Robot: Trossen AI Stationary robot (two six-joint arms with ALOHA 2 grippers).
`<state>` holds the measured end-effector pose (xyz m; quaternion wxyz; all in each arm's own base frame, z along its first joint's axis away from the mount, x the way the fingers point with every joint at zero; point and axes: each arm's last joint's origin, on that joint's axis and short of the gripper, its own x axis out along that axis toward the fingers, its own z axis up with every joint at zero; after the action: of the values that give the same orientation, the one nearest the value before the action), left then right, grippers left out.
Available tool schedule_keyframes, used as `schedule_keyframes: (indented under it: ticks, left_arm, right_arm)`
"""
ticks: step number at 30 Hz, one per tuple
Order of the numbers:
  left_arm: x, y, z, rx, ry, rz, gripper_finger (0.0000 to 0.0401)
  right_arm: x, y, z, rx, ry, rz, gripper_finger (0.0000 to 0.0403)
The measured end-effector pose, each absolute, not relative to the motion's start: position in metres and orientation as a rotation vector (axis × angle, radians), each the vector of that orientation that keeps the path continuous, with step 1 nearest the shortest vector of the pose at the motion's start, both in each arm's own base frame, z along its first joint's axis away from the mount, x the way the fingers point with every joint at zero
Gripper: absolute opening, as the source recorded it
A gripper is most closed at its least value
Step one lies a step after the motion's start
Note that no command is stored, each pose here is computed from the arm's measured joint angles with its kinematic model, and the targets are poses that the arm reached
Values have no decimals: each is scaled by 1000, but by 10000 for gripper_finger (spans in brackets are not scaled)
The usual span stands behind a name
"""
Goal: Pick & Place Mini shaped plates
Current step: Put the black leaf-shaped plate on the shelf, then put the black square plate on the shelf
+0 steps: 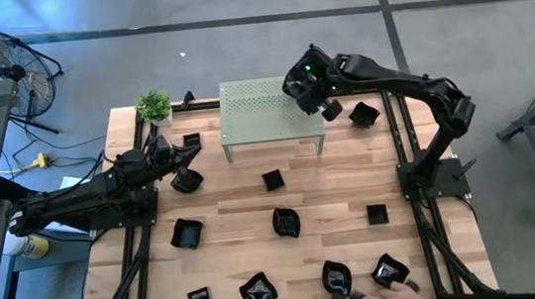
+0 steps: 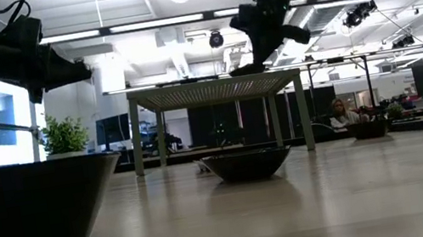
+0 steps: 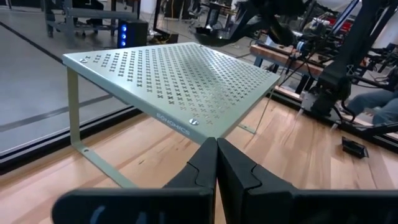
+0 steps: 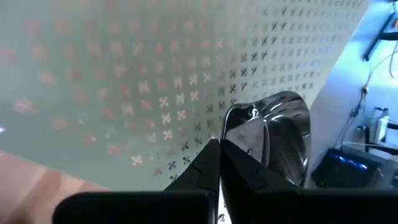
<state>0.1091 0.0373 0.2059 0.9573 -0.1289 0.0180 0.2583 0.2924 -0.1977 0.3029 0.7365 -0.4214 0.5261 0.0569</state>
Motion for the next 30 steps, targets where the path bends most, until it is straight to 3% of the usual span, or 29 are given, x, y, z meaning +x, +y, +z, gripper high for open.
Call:
schedule_keyframes:
  ticks: [11,23,27,30]
  left_arm:
    - [109,37,206,-261,37,524,1]
    - [109,37,207,-262,30,520,1]
    - [110,37,210,-263,-8,487,1]
    - [110,36,214,-266,-40,464,1]
  right_arm:
    - [292,-197,283,-1007,1228,107,14]
    - [300,-183,301,-1016,1203,-111,119]
    - [294,-162,323,-930,1144,-243,122]
    - [280,-143,340,-694,1050,-348,102]
